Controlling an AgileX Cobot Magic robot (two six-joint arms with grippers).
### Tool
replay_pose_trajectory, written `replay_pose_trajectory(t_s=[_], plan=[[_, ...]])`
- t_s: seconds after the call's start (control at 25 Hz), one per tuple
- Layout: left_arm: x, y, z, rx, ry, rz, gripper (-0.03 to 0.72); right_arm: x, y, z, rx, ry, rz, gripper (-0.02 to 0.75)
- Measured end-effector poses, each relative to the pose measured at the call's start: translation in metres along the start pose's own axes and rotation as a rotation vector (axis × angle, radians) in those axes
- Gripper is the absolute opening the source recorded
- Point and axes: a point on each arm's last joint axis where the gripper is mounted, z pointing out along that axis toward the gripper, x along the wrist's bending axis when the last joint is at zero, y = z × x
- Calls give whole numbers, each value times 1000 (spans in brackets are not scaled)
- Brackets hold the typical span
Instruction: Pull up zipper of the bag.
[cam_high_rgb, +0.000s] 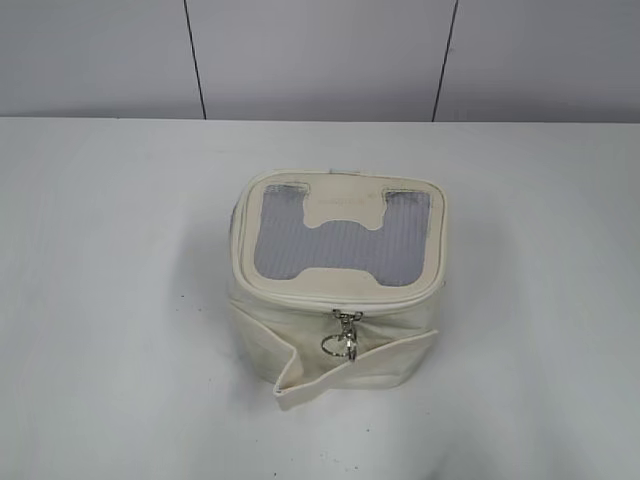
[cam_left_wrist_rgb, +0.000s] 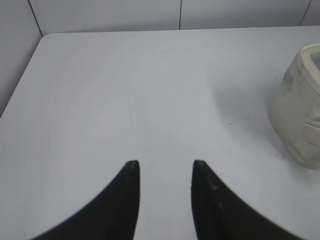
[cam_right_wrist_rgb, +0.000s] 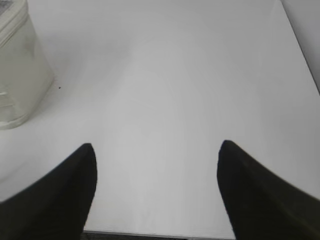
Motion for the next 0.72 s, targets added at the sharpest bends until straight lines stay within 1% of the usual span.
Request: replay_pose_trajectory(t_s=[0.16,0.24,0.4,0.6,0.72], plan=[[0,0,0,0,11,-5,278,0,0,0,6,-84,42,584],[0,0,0,0,11,-5,277,1,0,0,8,-111,56,584],[0,0,0,-1,11,-5,277,1,0,0,4,-111,61,584],[0,0,0,-1,21,-9,277,1,0,0,1,-66,38,584],[0,0,0,-1,21,-9,277,1,0,0,1,-58,34,584]])
